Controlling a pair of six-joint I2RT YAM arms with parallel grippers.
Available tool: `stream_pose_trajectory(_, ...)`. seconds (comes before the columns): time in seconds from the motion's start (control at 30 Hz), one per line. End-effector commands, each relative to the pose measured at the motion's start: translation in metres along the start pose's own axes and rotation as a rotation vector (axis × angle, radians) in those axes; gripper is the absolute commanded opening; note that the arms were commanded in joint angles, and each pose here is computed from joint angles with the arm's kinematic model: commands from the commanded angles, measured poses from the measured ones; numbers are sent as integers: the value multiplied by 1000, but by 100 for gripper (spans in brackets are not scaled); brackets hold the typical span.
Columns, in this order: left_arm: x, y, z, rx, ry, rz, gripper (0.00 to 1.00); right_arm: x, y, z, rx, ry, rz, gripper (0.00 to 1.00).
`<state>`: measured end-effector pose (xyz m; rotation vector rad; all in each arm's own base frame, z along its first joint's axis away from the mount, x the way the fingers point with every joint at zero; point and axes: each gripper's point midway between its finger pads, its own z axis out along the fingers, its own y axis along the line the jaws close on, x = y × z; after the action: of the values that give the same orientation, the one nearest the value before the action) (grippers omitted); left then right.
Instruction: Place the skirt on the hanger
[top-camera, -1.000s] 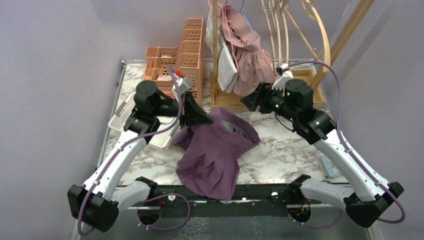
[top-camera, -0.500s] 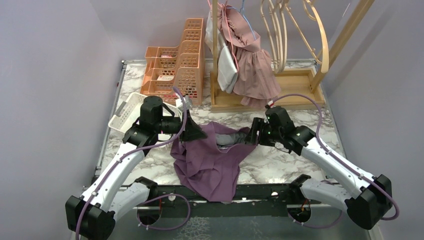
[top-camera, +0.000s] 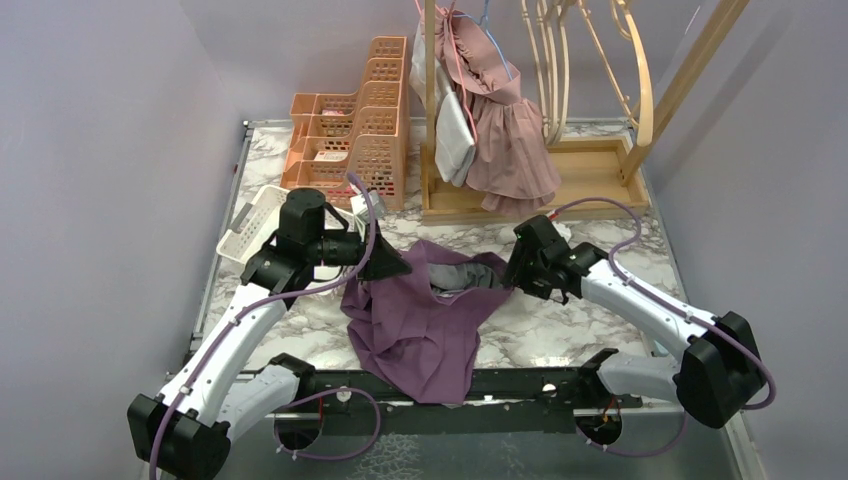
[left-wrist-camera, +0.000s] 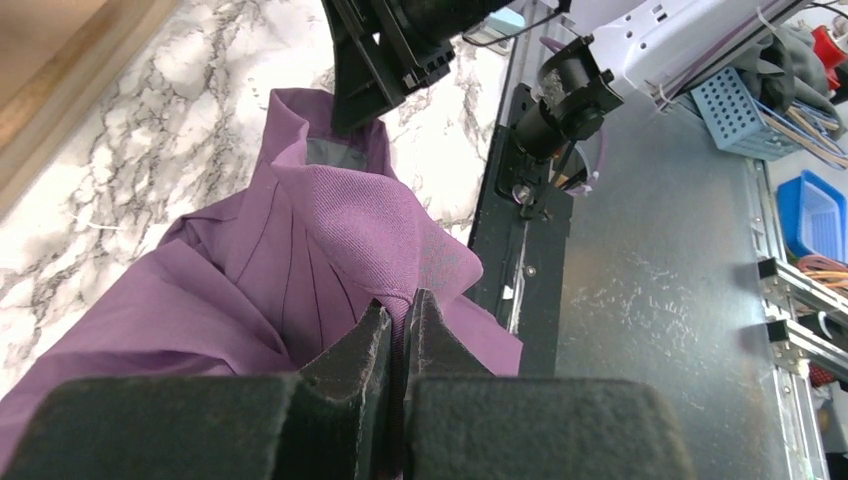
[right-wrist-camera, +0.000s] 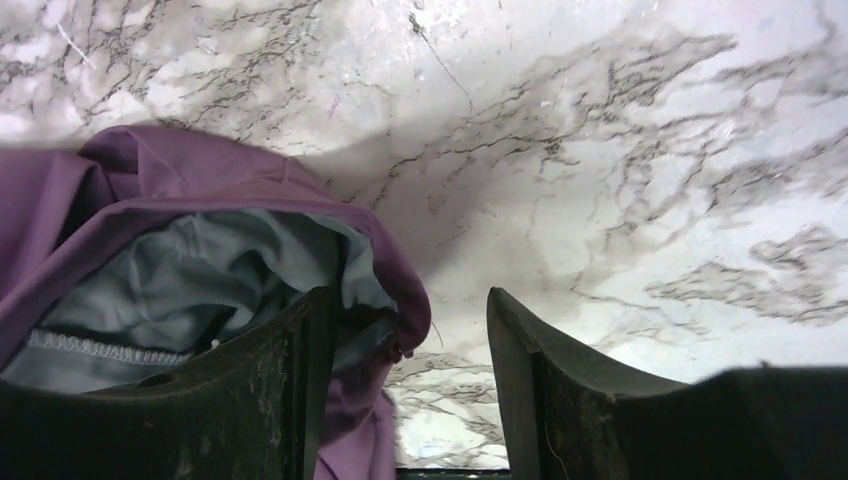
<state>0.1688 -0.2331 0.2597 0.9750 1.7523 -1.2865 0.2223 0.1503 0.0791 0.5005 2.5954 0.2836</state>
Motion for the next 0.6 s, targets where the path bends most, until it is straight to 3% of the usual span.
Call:
stream_pose_trajectory(0.0,-24,3,-6,-78,-48,68,0,7,1,8,-8,23,40,51)
stream_pose_trajectory(0.13,-44,18,-12,-207,-111,61,0,-3,-9,-2,68,-12,83,8)
stream_pose_trajectory(0.17,-51,21,-15,-240,-138,59,0,-9,-15,-8,111,-35,89,2)
stream_pose_trajectory(0.33,-99,21,-36,-376,-312,102,0,-63,-34,-67,272,-226,73,1)
stream_pose_trajectory(0.43,-118,17,-53,-445,-396,122,0,-98,-26,-118,242,-336,60,1)
stream_pose_trajectory(0.57,-118,21,-74,-561,-465,105,0,-111,-25,-155,202,-378,44,1)
